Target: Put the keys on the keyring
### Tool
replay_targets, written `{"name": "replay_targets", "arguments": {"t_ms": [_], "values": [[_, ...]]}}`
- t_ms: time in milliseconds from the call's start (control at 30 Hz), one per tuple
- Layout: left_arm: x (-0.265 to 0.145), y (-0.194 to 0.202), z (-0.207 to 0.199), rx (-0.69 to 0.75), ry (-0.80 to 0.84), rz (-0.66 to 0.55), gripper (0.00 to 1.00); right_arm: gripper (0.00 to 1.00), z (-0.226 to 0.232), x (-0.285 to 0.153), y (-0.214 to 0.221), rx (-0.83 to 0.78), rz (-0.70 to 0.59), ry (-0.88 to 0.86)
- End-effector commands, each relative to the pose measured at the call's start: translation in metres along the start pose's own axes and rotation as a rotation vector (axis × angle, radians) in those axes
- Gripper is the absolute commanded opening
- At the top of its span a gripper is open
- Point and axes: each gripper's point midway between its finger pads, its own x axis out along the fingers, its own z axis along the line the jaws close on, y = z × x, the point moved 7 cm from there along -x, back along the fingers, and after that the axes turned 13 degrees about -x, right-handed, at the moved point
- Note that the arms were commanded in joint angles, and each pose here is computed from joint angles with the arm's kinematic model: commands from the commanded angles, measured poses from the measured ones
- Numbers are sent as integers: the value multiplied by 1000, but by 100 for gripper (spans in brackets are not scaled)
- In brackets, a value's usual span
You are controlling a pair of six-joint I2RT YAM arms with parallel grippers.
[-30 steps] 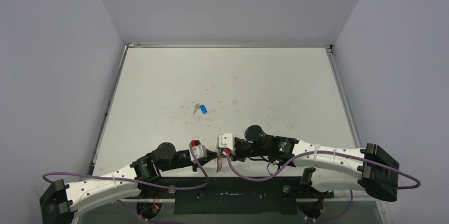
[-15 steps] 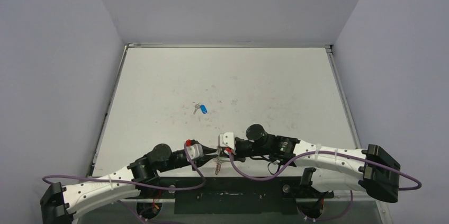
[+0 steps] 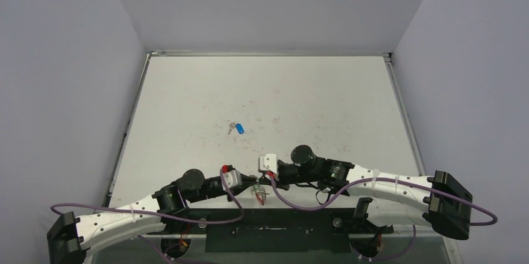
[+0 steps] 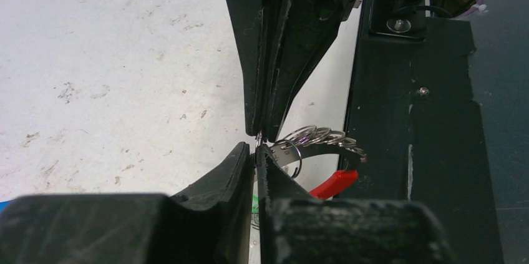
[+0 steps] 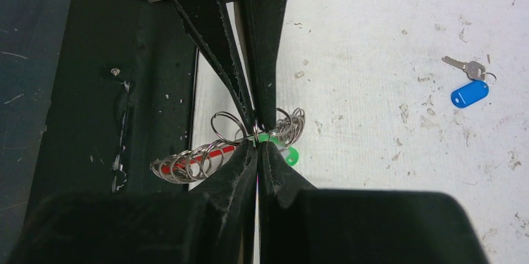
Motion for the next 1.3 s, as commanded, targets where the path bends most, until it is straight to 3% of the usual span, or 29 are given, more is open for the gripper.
{"name": "replay_targets", "arguments": {"t_ms": [0,233,300,400,500,600,833,1067,1267], "values": [[2,-14,-2,28,8,-57,0,0,-14,-5,-32,-45,-134,49],[0,-14,-2,30,6,-44,0,0,-18,-8,-31,-30,-133,82],[-1,-14,-2,31,5,-46,0,19,-21,-11,-31,-23,-138,112],[-2,-15,-4,43,21,-48,0,66,-28,-20,-33,0,-161,185],[-4,-13,-4,53,25,-37,0,86,-36,-33,-39,31,-223,273],[-7,-14,-4,67,20,-33,0,97,-46,-49,-43,68,-279,371],[-17,-23,-2,110,-4,-47,0,100,-67,-60,-40,212,-278,532],[-39,-63,-1,104,-115,-77,0,100,-106,-47,-21,505,-89,770],[-69,-93,4,61,-266,-74,0,100,-150,-20,-13,692,76,782]]}}
